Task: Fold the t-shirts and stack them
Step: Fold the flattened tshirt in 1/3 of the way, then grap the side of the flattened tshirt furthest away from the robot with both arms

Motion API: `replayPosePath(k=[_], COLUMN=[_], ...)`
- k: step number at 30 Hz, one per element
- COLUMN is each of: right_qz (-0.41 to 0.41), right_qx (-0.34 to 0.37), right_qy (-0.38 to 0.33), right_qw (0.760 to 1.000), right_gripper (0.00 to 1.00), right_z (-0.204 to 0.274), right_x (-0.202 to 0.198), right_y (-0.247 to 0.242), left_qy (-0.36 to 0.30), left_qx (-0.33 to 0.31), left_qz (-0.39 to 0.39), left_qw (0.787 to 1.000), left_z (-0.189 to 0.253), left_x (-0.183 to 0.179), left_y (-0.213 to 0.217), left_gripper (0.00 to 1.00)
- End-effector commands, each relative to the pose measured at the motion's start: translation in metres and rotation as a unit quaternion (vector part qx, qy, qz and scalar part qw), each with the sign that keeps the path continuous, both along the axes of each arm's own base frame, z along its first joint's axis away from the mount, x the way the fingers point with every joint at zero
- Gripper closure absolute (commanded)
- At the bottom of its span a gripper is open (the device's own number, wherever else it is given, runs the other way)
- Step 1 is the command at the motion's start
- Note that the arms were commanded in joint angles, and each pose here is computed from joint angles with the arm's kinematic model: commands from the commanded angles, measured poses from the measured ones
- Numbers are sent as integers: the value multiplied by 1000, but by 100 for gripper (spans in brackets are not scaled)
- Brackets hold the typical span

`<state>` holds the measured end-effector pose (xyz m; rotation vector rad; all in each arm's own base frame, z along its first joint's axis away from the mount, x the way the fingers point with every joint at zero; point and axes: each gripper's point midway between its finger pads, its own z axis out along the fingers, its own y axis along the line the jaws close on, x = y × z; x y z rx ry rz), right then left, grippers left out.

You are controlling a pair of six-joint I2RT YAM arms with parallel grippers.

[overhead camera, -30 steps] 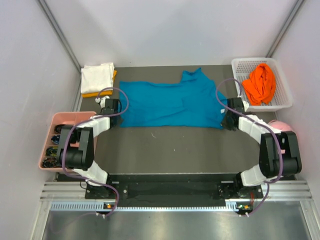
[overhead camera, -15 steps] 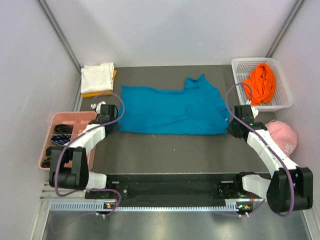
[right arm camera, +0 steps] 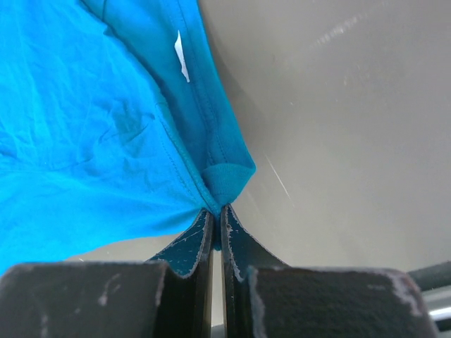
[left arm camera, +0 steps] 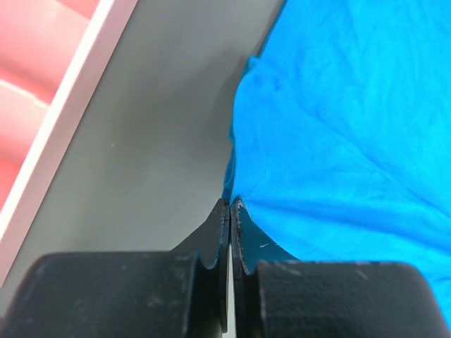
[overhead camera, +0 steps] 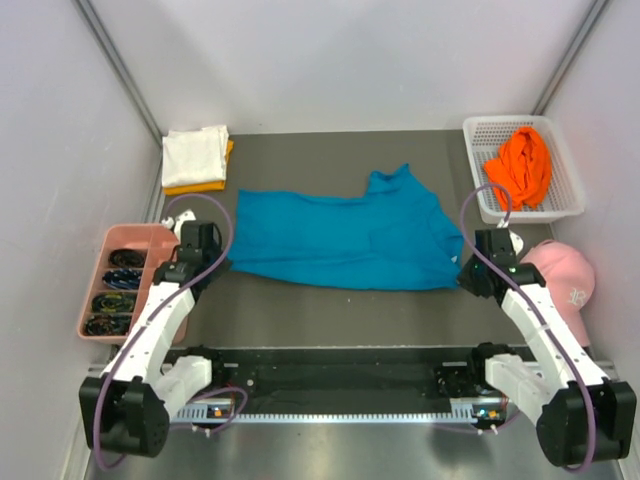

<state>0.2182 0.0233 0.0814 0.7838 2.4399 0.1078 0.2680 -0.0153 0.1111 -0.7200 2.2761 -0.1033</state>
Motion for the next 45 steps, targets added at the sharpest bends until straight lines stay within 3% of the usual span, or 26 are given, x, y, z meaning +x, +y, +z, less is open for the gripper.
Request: replayPosePath(k=[1,3,6,7,10,11,12,15,20,27,29,30,31,36,45], right_qz=[-13,-15,-15,-14,-22,-22,-27,-33,-7,17,47,55,71,147,218], right_qx=[4,4,4,3,-6,-12,-17,-36,-22,-3,9,16,27,68,123], right_qy=[-4,-4,-9,-12,-20,-23,-28,-55,-133,-184,-173,-202,-181,-210,-206], right_qw=[1000,1000,1000,1000,1000,999,999,997,991,983,984,978,980,964,946], right_gripper=[100,100,74,59,48,45,44,43,42,41,41,41,41,43,48], right_z=[6,8,11,13,19,21,23,39,69,89,75,93,73,83,60], right_x=[-7,-7,-6,-5,-2,-1,0,13,65,163,190,212,226,297,355], right_y=[-3,-3,-3,-4,-8,-10,-12,-19,-8,11,23,29,37,72,108], left_qy=[13,15,15,17,2,-5,-21,-58,-144,-164,-166,-167,-165,-152,-116], left_qx=[-12,-15,-12,-10,-1,7,11,32,39,-10,-21,-18,-16,-3,-2], left_qz=[7,6,12,16,30,37,42,55,43,3,-12,-15,-15,-15,-19], left_qw=[1000,1000,1000,1000,1000,999,999,996,988,986,986,986,986,988,993], left_z=[-5,-4,-2,-1,11,15,26,50,85,100,102,103,102,88,57], left_x=[-18,-19,-18,-19,-19,-18,-16,-7,35,92,100,101,101,94,85], left_y=[0,-1,1,3,8,12,15,24,22,-5,-13,-13,-13,-9,-9], left_gripper=[100,100,93,87,51,28,13,4,3,3,3,3,3,3,3])
